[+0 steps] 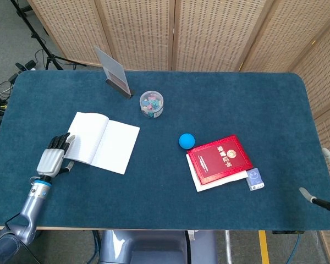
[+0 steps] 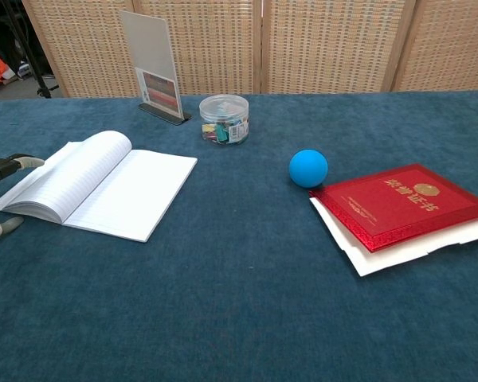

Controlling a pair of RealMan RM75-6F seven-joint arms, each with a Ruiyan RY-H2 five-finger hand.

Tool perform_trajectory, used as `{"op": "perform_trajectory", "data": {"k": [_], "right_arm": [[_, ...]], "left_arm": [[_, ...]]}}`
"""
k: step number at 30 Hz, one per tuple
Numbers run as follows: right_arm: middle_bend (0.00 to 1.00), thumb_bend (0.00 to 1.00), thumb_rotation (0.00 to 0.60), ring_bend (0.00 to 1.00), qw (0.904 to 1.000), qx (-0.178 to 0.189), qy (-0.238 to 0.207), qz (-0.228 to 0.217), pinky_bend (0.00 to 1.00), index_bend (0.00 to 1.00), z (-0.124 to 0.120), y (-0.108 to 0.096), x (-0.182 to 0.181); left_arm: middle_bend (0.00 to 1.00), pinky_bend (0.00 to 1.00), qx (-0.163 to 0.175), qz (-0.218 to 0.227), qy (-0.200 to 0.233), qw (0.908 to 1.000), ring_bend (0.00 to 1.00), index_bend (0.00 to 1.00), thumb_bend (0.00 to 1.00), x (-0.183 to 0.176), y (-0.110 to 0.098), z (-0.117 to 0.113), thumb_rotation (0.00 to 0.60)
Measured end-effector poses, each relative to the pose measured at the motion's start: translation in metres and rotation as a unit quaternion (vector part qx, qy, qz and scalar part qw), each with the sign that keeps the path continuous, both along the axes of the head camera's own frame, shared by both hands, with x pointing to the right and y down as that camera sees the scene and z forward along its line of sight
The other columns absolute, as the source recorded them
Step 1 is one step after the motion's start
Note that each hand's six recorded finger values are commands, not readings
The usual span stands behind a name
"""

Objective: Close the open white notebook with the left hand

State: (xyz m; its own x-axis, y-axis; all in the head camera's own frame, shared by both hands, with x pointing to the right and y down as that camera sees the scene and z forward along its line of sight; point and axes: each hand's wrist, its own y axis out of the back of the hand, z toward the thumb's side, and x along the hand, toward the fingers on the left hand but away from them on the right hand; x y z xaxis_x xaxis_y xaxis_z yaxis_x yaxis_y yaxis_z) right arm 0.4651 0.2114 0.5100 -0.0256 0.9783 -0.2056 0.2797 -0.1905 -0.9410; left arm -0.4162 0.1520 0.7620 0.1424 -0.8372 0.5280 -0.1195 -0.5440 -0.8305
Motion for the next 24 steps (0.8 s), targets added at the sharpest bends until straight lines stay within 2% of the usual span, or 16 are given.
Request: {"op": "perform_trajectory", "data": {"k": [7, 11, 20, 24], "right_arm": [[0.0, 0.0, 0.6, 0.0, 1.0, 0.0, -0.004, 0.0, 0.0, 0.0, -0.001, 0.0, 0.0], [0.0, 0.0, 0.6, 0.0, 1.0, -0.001, -0.005, -0.001, 0.0, 0.0, 0.0, 0.0, 0.0], [0.0, 0.0, 0.6, 0.0, 1.0, -0.001, -0.006, 0.0, 0.0, 0.0, 0.0, 0.0, 0.0], [0.0, 0.0, 0.6, 0.0, 1.0, -0.002, -0.007, 0.0, 0.0, 0.0, -0.001, 0.0, 0.0]], "left_arm": [[0.0, 0.0, 0.004, 0.002, -0.002, 1.0, 0.0, 0.0, 0.46, 0.001, -0.001, 0.002, 0.6], [0.0, 0.0, 0.006, 0.003, -0.004, 1.0, 0.0, 0.0, 0.62, 0.002, -0.002, 0.002, 0.6], [0.0, 0.0, 0.016, 0.018, -0.01, 0.9997, 0.0, 0.0, 0.62, 0.008, -0.004, 0.001, 0.6], [0.0, 0.0, 0.036, 0.047, -0.032, 0.9977, 0.0, 0.0, 0.62, 0.012, -0.007, -0.005, 0.6]]}}
